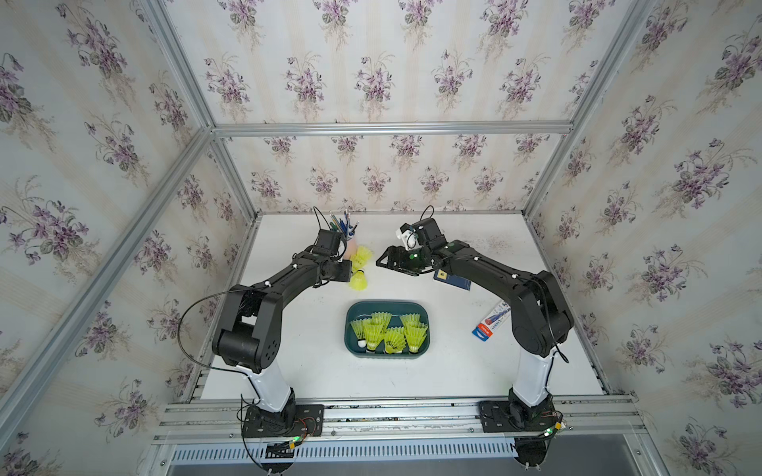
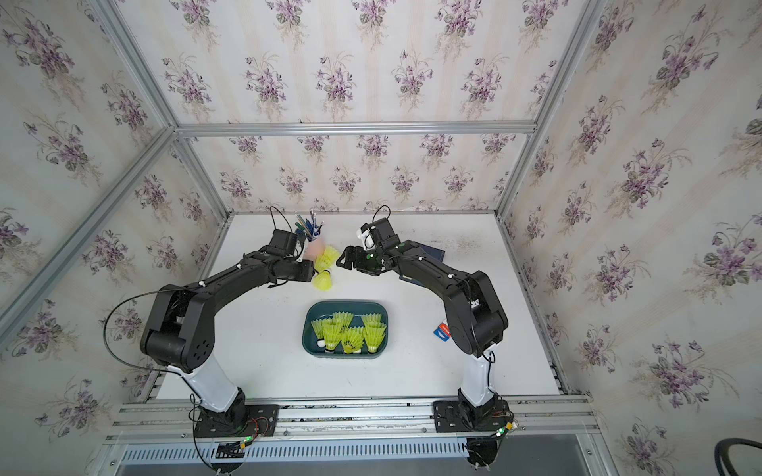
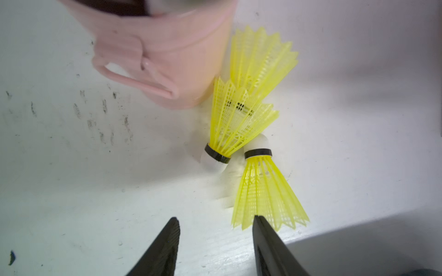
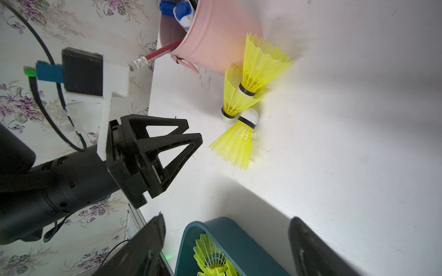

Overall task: Put the shuttlecocks into the storage box
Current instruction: Pick up the shuttlecock at the center of the board.

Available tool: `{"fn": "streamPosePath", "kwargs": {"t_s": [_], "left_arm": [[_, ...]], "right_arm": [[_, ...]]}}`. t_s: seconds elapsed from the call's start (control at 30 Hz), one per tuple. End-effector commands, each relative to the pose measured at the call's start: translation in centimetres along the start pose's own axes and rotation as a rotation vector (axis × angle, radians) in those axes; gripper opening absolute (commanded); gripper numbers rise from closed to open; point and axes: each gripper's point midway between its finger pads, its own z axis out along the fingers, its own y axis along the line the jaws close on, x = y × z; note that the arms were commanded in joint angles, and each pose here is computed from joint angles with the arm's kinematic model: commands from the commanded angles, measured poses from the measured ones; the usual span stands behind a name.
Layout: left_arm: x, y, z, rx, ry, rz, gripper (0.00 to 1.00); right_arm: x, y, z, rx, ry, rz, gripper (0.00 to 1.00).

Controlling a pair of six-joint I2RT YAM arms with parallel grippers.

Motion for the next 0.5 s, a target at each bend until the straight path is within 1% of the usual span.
{"fn": "streamPosePath", "kwargs": {"t_s": [0.0,0.17,0.23,0.27,0.33,0.47], "left_arm": [[-0.3,0.5,0.0,-0.016,-0.013,-0.023,0.53],[-1.7,0.7,-0.6,-0.019,-0.033,-0.025,0.53],[-2.2,0.6,-1.3,-0.016,-0.057,-0.029,0.54],[-2.4,0.6,-1.7,-0.014,-0.071,-0.033,0.57],[-2.4,0.5,-2.4,-0.011,-0.088,-0.041,0.59],[-2.0,0.7,-4.1,-0.020,-0.127,-0.070,0.60]], "right_arm": [[-0.4,0.6,-0.2,-0.022,-0.016,-0.014,0.84],[-0.3,0.7,-0.3,-0.024,-0.012,-0.018,0.84],[-0.2,0.6,-0.3,-0.022,-0.010,-0.021,0.84],[-0.1,0.7,-0.4,-0.023,-0.011,-0.023,0.84],[0.1,0.5,-0.4,-0.021,-0.006,-0.022,0.84],[0.3,0.4,-0.3,-0.025,-0.002,-0.021,0.84]]}}
